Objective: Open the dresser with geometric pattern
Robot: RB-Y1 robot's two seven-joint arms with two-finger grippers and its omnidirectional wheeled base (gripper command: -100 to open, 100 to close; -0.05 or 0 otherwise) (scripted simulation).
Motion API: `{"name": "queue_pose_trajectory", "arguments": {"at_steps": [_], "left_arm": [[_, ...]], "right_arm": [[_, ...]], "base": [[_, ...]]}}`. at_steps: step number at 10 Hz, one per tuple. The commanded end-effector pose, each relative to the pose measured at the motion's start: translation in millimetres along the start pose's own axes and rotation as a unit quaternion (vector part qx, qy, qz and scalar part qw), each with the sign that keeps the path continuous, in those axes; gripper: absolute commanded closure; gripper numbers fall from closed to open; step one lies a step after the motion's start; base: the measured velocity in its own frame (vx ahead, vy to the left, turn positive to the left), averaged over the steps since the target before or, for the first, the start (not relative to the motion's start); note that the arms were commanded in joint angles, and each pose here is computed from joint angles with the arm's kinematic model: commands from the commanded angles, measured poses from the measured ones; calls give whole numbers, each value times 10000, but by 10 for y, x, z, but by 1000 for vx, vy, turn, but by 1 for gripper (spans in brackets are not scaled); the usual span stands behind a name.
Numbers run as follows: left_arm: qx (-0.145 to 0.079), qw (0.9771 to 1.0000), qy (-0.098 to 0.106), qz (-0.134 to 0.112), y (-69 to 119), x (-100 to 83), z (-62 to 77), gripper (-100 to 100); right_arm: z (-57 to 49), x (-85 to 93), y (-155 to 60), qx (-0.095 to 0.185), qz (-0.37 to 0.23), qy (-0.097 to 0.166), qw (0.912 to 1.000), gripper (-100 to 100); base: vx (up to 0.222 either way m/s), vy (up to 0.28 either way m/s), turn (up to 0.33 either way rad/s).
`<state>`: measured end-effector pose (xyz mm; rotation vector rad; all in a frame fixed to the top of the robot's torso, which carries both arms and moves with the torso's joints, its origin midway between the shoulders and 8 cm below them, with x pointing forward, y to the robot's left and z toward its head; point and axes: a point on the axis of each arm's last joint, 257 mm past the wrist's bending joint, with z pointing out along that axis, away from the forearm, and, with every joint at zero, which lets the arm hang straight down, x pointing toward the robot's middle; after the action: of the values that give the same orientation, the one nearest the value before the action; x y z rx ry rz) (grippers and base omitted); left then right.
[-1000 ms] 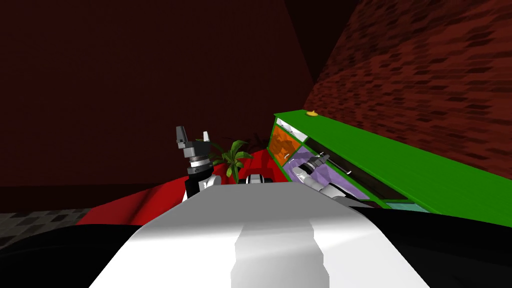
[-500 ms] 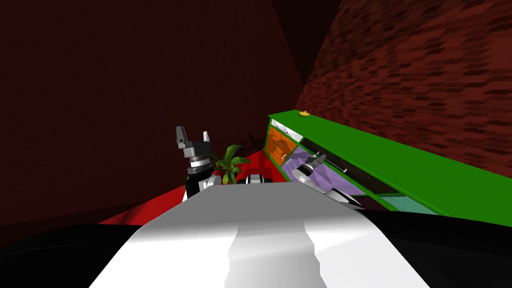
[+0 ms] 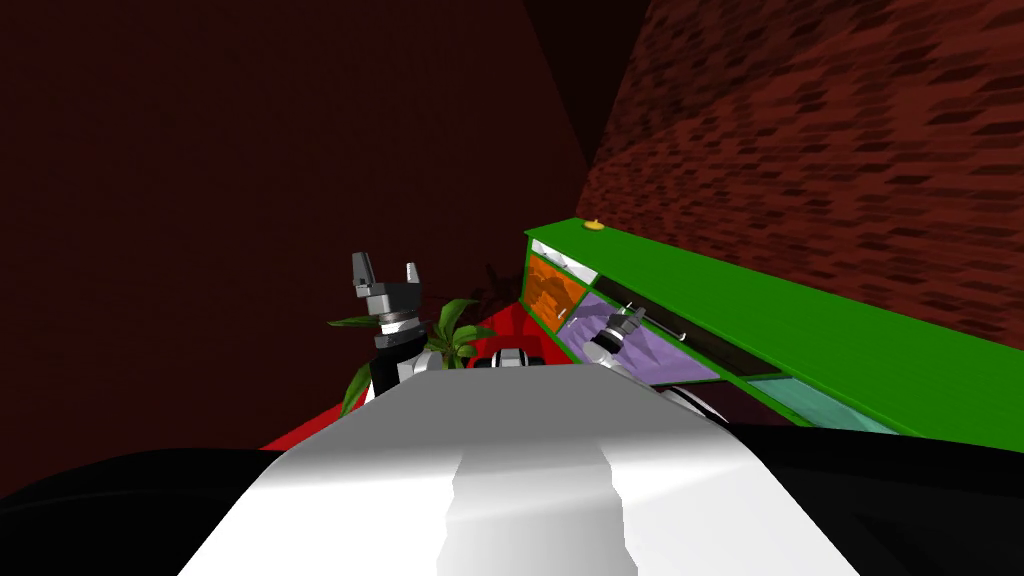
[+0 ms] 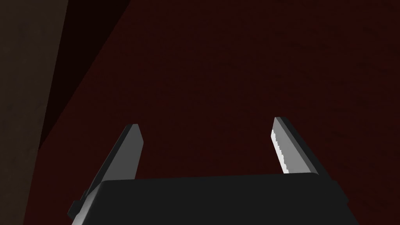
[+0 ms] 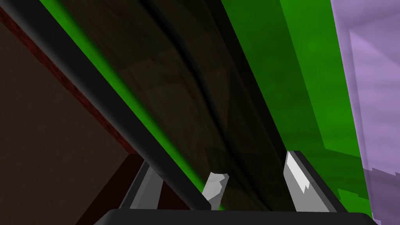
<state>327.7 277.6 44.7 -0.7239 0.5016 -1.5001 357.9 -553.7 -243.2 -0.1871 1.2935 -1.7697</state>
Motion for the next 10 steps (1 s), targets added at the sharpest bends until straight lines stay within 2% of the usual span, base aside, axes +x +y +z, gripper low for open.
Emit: {"name": "queue_pose_trajectory", "arguments": {"at_steps": [1,2,3,5,6,8,9,10], "left_arm": [[-1,10000,-1,1,0,-1,-1,0],[0,10000,-1,1,0,0,-1,0],[0,10000,0,0,0,0,0,0],[0,10000,0,0,0,0,0,0],[0,10000,0,0,0,0,0,0],[0,10000,0,0,0,0,0,0],[0,10000,0,0,0,0,0,0],[-1,10000,0,0,0,0,0,0]], "right_arm": [[-132,-82,-2,-120,146,-223,9996,100],[-134,-120,-7,-110,131,-299,9994,100],[-206,-102,-16,-203,248,-325,9990,100],[-228,-236,-51,-167,249,-561,9980,100],[-297,-210,-79,-248,355,-581,9974,100],[-318,-348,-115,-205,341,-824,9958,100],[-383,-301,-147,-285,402,-835,9953,100],[-394,-409,-189,-239,430,-993,9938,100]], "base": [[151,66,-323],[60,28,-69],[134,30,-266],[93,55,-190],[125,76,-307],[83,56,-181],[108,52,-243],[134,80,-304]]}}
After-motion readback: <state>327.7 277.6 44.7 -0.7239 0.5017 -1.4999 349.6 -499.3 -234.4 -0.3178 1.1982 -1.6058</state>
